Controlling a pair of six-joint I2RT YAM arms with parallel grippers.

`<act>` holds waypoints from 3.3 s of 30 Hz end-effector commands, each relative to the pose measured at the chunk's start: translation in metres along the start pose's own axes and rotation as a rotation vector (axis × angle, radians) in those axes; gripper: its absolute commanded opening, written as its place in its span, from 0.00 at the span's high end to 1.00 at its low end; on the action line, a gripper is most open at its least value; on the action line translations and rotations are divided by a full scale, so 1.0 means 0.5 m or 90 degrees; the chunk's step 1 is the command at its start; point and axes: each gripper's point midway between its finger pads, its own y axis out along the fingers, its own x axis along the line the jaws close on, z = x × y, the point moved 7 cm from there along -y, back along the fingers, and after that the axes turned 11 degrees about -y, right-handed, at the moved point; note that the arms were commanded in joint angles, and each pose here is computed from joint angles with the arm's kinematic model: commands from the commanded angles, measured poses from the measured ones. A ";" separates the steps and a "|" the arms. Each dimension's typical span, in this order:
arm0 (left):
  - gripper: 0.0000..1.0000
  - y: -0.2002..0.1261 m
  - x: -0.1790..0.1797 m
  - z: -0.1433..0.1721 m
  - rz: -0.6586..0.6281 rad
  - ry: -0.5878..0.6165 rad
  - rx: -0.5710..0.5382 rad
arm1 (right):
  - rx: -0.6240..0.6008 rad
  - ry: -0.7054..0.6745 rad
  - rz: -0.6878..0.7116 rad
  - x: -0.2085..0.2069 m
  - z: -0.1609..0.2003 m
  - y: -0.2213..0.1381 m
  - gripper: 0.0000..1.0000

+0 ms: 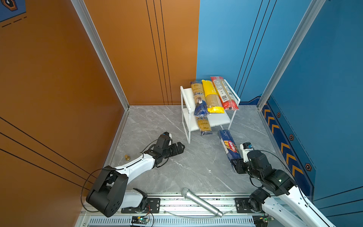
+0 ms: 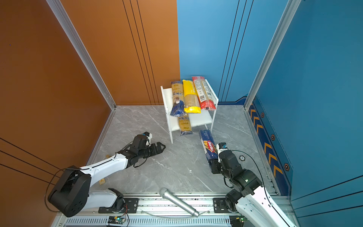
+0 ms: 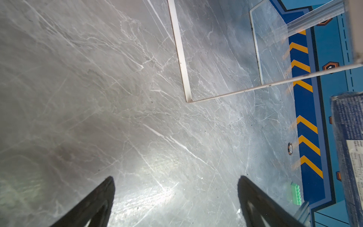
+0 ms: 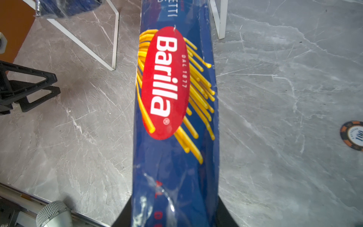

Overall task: Arrange pasta packages on shelves
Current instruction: Pick up the pasta box from the center of the table, then place the pasta bag on the shelf.

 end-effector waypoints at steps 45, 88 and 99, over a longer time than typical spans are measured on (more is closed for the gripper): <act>0.02 -0.032 0.017 0.022 -0.010 -0.006 -0.025 | -0.309 -0.040 0.020 0.016 -0.362 0.074 1.00; 0.02 -0.041 0.022 0.011 -0.024 -0.008 -0.034 | -0.345 -0.044 0.027 0.017 -0.433 0.151 1.00; 0.02 -0.042 0.026 0.009 -0.025 -0.009 -0.037 | -0.353 -0.048 0.032 0.015 -0.453 0.165 1.00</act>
